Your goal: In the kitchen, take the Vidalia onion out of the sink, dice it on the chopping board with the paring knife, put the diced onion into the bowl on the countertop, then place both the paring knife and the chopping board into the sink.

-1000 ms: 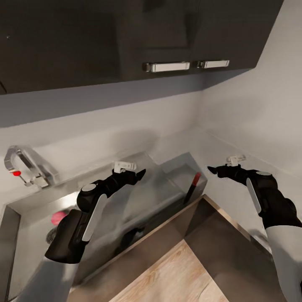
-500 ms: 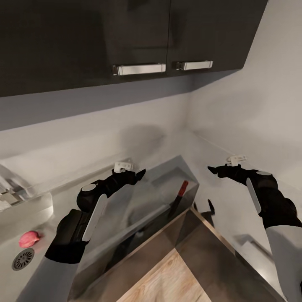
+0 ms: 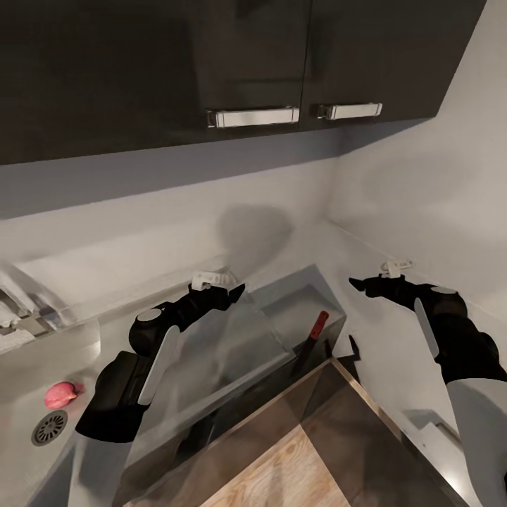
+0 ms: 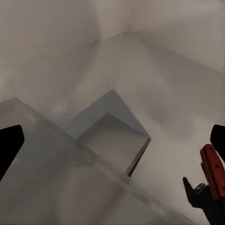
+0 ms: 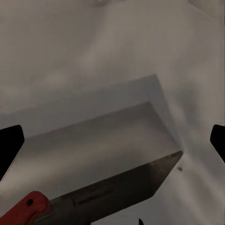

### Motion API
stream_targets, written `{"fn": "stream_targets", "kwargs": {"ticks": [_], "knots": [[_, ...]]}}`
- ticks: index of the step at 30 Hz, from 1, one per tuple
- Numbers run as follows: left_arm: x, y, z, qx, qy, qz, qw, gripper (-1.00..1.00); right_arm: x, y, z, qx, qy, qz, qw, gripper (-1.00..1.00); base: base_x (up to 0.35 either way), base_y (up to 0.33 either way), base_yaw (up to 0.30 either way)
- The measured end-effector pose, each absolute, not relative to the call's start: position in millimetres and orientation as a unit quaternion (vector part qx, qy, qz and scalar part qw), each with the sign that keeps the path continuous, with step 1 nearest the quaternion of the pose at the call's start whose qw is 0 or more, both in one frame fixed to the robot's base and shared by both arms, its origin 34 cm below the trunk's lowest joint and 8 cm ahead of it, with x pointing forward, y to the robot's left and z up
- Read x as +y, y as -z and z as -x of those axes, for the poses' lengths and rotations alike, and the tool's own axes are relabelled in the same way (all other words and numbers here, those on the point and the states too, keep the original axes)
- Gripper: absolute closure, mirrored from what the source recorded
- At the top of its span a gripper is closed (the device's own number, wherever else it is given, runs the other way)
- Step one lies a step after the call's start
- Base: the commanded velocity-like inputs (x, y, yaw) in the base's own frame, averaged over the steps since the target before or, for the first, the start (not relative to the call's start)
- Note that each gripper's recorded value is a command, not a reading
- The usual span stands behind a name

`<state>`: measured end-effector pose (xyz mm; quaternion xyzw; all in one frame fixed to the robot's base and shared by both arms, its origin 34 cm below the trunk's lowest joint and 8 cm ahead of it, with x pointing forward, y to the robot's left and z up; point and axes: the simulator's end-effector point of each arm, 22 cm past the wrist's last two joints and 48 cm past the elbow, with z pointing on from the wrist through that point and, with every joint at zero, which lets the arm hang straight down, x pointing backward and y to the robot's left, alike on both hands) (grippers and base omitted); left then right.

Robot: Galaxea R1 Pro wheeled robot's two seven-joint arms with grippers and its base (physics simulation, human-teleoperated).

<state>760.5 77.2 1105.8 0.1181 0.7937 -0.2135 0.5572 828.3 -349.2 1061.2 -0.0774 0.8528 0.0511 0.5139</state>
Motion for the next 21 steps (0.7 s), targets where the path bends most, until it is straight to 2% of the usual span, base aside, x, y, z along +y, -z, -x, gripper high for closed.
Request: {"fn": "stream_targets", "kwargs": {"ticks": [12, 21], "knots": [[77.2, -1105.9, -760.5, 0.794, 0.214, -0.118, 0.557, -1.00, -350.2, -1062.8, -828.6, 0.852, -0.050, 0.077, 0.515, -1.00, 0.001, 0.000, 0.001], [77.2, -1106.0, -760.4, 0.794, 0.214, -0.118, 0.557, -1.00, -349.8, -1062.9, -828.5, 0.852, -0.050, 0.077, 0.515, -1.00, 0.073, -0.047, 0.000]]}}
